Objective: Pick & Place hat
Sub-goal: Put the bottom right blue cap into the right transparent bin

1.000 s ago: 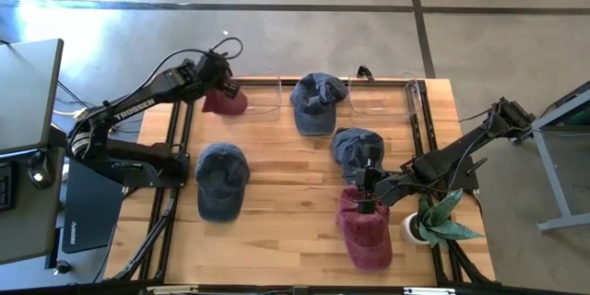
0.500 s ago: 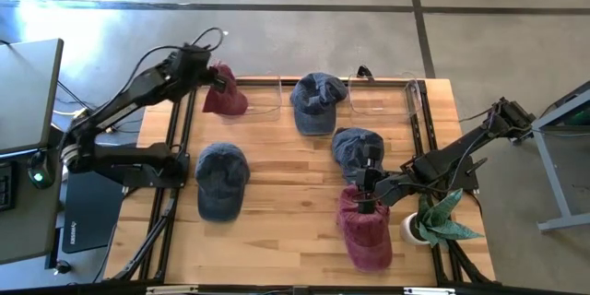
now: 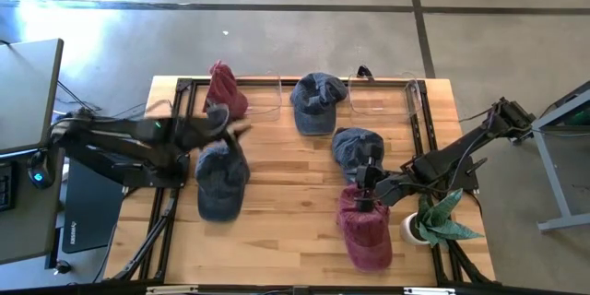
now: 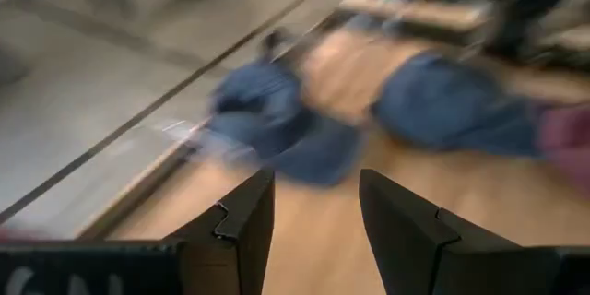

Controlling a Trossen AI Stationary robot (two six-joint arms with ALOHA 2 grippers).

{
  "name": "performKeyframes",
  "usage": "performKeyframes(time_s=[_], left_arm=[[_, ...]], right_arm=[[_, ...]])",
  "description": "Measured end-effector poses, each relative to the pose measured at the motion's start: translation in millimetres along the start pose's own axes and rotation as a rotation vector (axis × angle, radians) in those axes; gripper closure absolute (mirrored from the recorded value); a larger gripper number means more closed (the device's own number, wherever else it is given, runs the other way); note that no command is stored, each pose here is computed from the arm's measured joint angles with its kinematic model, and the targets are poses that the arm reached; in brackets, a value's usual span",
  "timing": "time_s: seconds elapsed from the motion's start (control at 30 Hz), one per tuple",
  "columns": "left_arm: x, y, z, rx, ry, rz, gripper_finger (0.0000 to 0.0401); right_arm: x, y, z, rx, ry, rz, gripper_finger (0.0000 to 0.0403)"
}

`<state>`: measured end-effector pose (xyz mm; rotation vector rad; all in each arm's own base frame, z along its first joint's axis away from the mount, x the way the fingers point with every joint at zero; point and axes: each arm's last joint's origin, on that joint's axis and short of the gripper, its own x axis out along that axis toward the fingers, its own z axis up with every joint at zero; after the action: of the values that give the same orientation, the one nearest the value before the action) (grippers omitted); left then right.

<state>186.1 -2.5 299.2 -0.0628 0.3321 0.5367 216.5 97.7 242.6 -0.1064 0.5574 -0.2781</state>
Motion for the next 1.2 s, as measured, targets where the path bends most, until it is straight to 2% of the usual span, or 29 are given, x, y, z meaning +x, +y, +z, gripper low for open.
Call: performKeyframes(time_s=[0.13, 0.23, 0.4, 0.5, 0.63, 0.73, 0.83, 1.0, 1.2], left_arm=[[15, -37, -41, 0.043, -0.026, -0.133, 0.0245], [20, -56, -63, 0.084, -0.005, -0.193, 0.0245], [33, -83, -92, 0.155, 0.064, -0.207, 0.0245], [43, -96, -103, 0.196, 0.050, -0.195, 0.0245], [59, -109, -119, 0.292, 0.029, -0.191, 0.0245], [67, -117, -123, 0.353, -0.001, -0.170, 0.0245], [72, -121, -124, 0.413, 0.001, -0.154, 0.0245], [74, -126, -118, 0.405, -0.011, -0.151, 0.0245], [66, -140, -105, 0.306, -0.040, -0.221, 0.0245]], right_arm=[[10, -9, -7, 0.111, 0.020, -0.046, 0.0380], [19, -25, -12, 0.205, 0.130, -0.054, 0.0347], [33, -55, -23, 0.297, 0.370, -0.009, 0.0273], [34, -67, -32, 0.249, 0.507, 0.027, 0.0230], [31, -71, -40, 0.096, 0.606, 0.109, 0.0196], [34, -70, -41, 0.025, 0.593, 0.127, 0.0192], [42, -70, -47, 0.029, 0.592, 0.105, 0.0201], [57, -71, -55, 0.096, 0.583, 0.049, 0.0229], [51, -76, -21, 0.071, 0.523, 0.019, 0.0267]])
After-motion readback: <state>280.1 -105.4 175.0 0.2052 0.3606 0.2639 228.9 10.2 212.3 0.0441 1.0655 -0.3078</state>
